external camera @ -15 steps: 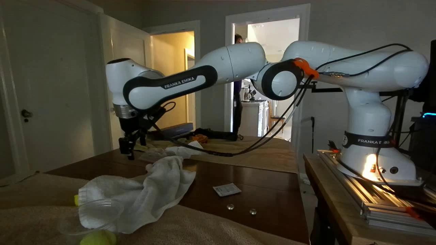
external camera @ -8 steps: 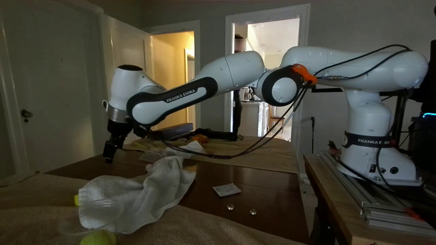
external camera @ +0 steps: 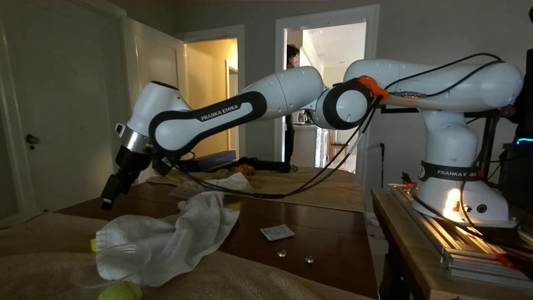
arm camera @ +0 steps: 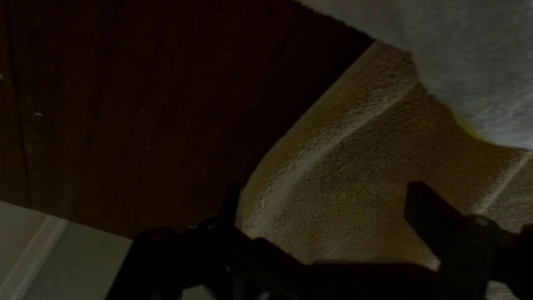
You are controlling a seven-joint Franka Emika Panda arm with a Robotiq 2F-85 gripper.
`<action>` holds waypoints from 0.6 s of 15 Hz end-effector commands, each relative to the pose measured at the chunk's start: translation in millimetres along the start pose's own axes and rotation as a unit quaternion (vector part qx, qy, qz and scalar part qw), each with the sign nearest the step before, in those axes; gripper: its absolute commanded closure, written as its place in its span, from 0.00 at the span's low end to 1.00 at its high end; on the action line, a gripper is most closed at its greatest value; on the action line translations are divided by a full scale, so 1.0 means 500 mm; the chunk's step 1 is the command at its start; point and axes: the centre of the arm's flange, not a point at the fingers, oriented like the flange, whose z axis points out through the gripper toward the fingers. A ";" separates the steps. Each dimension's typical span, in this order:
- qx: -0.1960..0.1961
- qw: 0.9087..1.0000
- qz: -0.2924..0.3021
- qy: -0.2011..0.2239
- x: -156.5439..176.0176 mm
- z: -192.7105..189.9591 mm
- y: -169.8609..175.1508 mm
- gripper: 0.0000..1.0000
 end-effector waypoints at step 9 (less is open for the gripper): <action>0.093 0.989 0.034 -0.106 0.016 0.029 -0.104 0.13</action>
